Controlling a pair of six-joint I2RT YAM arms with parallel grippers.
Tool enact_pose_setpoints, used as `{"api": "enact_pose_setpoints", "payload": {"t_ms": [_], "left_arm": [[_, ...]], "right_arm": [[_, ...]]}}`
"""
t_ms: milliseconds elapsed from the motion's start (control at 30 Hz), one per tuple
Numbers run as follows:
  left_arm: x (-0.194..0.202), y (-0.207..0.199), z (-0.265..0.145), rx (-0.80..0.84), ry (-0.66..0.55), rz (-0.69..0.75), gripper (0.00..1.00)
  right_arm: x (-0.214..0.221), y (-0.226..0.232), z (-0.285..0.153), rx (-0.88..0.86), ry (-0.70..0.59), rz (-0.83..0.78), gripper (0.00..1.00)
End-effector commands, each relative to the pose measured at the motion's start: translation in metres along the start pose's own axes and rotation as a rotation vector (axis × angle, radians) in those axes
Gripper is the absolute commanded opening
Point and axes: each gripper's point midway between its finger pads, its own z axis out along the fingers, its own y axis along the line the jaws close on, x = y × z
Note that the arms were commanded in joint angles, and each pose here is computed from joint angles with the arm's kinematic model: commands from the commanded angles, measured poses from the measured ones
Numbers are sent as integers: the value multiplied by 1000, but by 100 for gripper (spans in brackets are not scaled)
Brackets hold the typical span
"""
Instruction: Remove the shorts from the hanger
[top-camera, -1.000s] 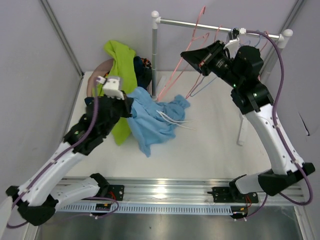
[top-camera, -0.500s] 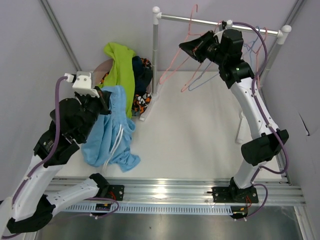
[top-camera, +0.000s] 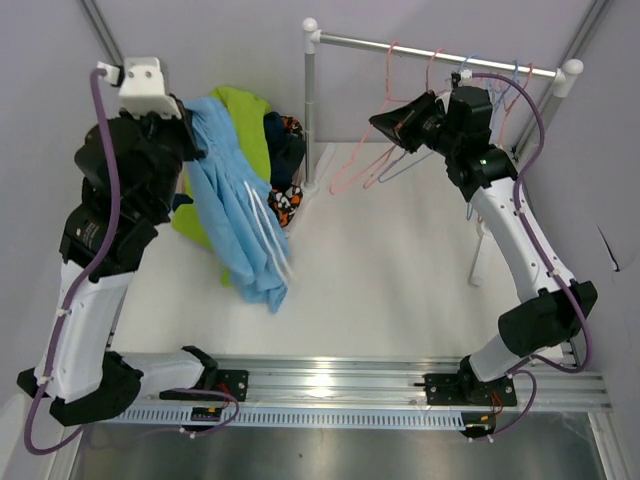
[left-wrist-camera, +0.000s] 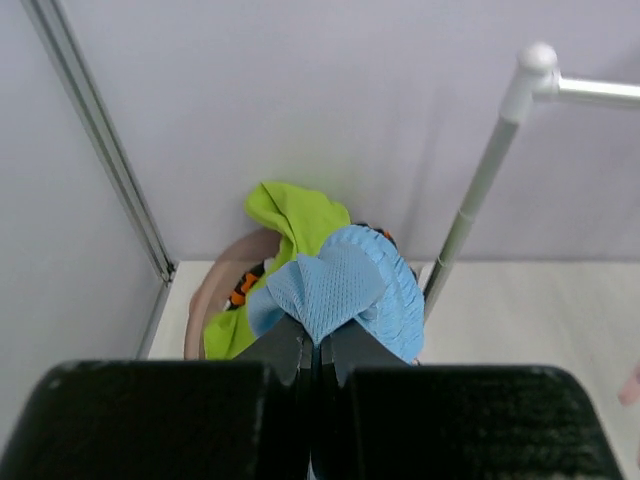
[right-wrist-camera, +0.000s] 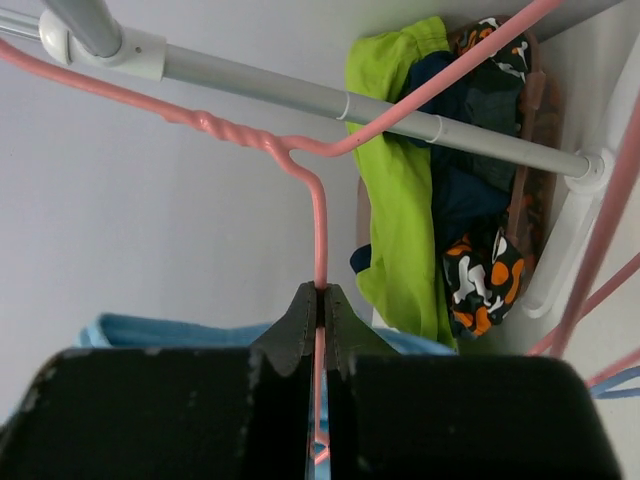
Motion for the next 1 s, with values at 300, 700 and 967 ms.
{"api": "enact_pose_setpoints", "payload": {"t_ms": [300,700,967], "left_arm": [[-131,60,35,-211,-320,-59,0],[-68,82,206,-315,-369,-100,4],[161,79,311,-310,146,-113,99]], "right_arm": [[8,24,-34,-72,6,-38,92],[86,-3,-112,-107,51,-110,99],[100,35,-147,-224,65,-219,99]]}}
